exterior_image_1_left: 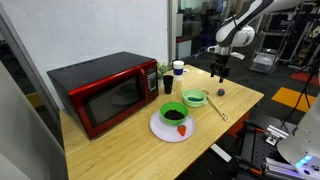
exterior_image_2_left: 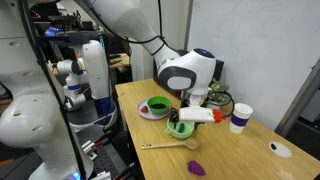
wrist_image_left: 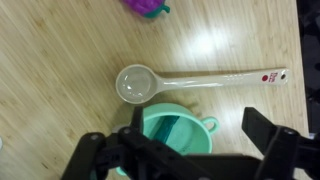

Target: Pour the contents in the green pot into the green bowl, place the zucchini and purple grapes inside the green pot

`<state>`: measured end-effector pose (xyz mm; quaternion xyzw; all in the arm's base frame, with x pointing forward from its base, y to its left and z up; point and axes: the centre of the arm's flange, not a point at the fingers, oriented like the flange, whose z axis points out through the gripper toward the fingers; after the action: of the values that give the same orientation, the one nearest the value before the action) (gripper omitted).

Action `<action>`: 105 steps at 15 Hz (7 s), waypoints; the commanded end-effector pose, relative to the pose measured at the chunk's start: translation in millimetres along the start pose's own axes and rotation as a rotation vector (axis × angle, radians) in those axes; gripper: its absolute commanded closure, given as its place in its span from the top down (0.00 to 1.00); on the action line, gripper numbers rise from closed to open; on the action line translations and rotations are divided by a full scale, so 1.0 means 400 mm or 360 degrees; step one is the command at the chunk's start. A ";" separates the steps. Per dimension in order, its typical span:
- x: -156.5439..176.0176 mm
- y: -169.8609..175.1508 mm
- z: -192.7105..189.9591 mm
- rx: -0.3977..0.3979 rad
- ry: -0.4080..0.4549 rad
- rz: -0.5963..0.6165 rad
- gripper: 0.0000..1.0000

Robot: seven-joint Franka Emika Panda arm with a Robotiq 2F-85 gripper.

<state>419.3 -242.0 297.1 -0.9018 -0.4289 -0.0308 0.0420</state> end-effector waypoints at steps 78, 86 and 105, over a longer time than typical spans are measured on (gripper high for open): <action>-0.305 0.104 0.295 -0.0111 -0.0040 -0.1403 0.75; -0.315 0.101 0.278 -0.0149 0.0012 -0.1440 0.25; -0.020 0.149 -0.024 -0.0388 -0.0017 -0.0821 0.23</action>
<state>450.4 -305.4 273.9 -0.7438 -0.6552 -0.0976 -0.0892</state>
